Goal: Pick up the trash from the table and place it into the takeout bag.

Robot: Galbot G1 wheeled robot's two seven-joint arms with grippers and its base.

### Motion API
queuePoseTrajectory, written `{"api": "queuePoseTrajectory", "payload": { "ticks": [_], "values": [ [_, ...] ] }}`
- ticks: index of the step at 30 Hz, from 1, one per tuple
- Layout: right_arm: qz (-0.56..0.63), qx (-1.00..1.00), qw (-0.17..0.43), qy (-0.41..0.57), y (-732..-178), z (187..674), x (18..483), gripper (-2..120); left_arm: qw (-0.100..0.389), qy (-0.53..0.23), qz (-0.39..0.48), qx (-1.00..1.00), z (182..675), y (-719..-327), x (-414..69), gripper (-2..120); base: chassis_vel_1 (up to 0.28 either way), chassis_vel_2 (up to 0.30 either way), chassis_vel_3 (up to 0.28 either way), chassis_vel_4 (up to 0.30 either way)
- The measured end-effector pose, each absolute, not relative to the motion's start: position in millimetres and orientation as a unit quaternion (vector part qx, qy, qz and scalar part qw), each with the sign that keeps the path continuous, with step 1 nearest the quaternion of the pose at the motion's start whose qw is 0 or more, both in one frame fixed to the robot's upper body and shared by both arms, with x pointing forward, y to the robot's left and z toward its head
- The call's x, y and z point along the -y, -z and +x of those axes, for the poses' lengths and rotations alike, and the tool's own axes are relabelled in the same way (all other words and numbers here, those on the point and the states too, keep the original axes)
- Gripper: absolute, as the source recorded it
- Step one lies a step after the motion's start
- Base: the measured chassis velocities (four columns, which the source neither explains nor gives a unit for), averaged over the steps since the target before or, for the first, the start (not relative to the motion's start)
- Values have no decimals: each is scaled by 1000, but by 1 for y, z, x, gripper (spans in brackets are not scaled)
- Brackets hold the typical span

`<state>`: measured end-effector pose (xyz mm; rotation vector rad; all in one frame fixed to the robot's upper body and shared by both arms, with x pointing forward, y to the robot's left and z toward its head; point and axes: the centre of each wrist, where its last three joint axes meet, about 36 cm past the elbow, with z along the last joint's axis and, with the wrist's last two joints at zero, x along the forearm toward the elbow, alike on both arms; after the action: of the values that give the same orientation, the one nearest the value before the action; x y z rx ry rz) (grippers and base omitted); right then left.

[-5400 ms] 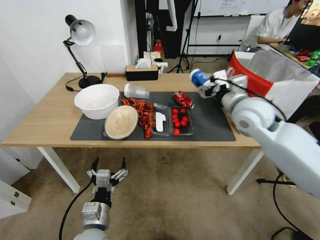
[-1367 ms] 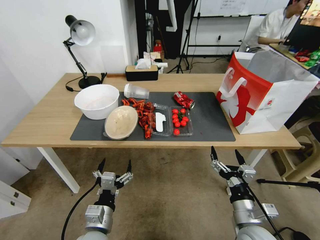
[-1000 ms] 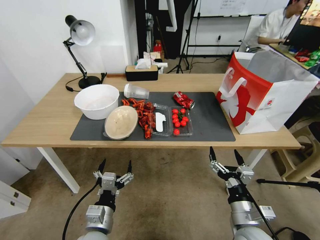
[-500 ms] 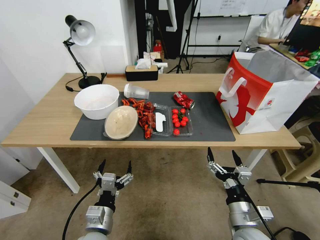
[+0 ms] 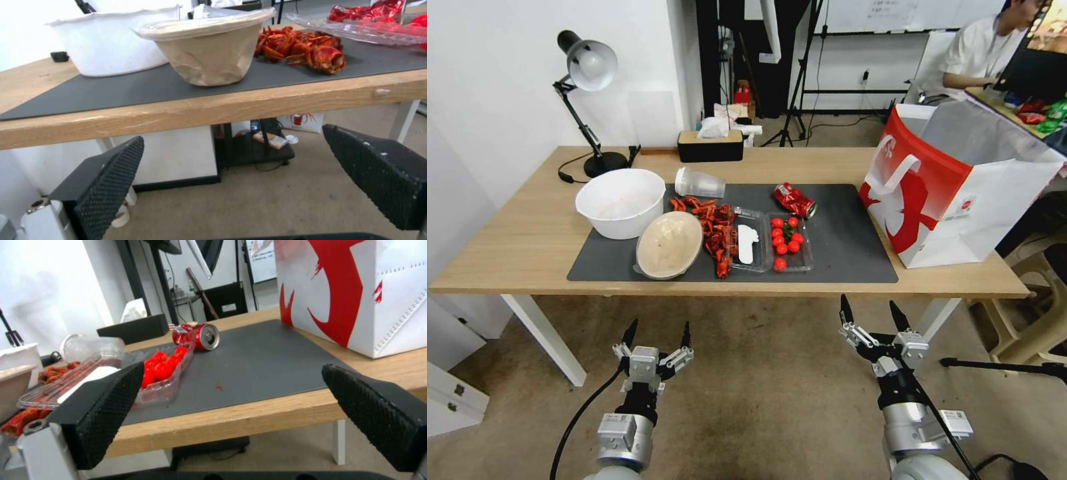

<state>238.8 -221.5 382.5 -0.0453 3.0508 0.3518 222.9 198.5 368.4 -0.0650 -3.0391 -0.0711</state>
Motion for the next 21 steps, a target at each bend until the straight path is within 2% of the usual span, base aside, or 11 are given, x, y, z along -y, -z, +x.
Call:
{"api": "queuePoseTrajectory", "payload": {
  "ticks": [8,21],
  "values": [
    [-21,-993,35,-115,-388,251,219,100,48,20,-19,998,224,-369,-196,100,0,0,0,0],
    [-89,-991,31,-98,-424,327,222,100,46,24,-15,999,226,-370,-197,100,0,0,0,0]
  ]
}}
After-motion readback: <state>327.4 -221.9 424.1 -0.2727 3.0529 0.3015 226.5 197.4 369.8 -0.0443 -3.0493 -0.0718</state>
